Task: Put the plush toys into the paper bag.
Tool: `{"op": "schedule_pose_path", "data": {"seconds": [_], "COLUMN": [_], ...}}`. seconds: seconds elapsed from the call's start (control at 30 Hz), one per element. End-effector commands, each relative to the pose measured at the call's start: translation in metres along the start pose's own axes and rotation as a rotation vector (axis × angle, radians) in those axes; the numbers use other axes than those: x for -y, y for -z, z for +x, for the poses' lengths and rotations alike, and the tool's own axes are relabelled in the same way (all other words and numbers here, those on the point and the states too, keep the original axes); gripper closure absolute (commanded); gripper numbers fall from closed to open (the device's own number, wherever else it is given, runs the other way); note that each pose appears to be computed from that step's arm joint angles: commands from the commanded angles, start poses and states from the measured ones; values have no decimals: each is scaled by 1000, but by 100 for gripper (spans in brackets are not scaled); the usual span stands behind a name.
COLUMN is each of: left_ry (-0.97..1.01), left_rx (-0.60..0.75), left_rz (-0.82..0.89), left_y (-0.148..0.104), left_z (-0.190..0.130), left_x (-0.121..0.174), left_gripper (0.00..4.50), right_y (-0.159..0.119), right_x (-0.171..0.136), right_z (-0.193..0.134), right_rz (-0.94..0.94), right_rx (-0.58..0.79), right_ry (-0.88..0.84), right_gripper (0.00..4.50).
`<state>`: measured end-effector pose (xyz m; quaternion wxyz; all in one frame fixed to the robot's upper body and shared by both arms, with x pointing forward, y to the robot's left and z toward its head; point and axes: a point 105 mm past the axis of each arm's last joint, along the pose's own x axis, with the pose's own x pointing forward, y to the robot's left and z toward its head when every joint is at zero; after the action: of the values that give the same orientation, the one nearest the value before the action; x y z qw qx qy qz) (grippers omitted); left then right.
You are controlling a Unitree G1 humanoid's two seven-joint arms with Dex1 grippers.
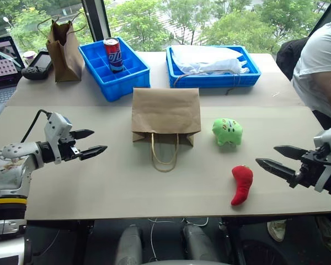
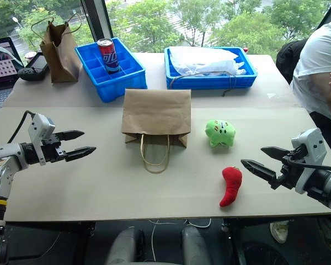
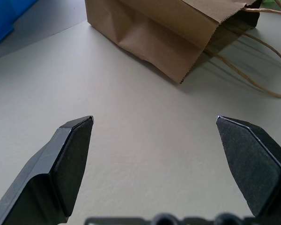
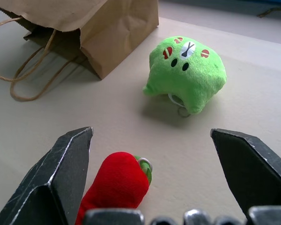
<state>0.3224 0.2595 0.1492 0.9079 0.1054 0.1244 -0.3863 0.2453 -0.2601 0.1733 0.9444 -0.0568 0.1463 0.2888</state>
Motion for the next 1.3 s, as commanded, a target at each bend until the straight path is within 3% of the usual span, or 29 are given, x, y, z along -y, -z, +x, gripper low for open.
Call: {"op": "schedule_pose_path", "data": {"seconds": [0.03,0.1,0.13,0.27,0.4,0.63,0.77,1.0,1.1,1.3], "left_ry": [93,259,382,636,725,867,884,916,922,923], "left_rx": [106,201,188,112,96,53,6,-13,42,134], "left_rz": [20,2,65,241,346,639,881,1092,1034,962], "left_y": [-35,-67,-79,-100,-115,-100,-90,-80,-85,-97], "left_z": [-3,-5,-3,16,35,88,108,133,144,149], "left_x": [8,24,39,68,75,98,98,103,112,121], "left_gripper": [0,0,0,0,0,0,0,0,69,293], "right_y": [-13,-23,-33,-47,-55,-50,-42,-37,-36,-26], "right_x": [-8,-18,-26,-57,-85,-113,-111,-104,-100,-97], "right_z": [-2,-5,-4,3,10,19,18,15,15,11], "right_rz": [-67,-118,-126,-193,-201,-158,-132,-127,-129,-127], "right_rx": [25,12,28,-5,7,18,11,17,20,-57], "right_ry": [-43,-97,-144,-302,-396,-416,-352,-264,-233,-236], "right_gripper": [2,2,2,2,2,2,2,2,0,0]}}
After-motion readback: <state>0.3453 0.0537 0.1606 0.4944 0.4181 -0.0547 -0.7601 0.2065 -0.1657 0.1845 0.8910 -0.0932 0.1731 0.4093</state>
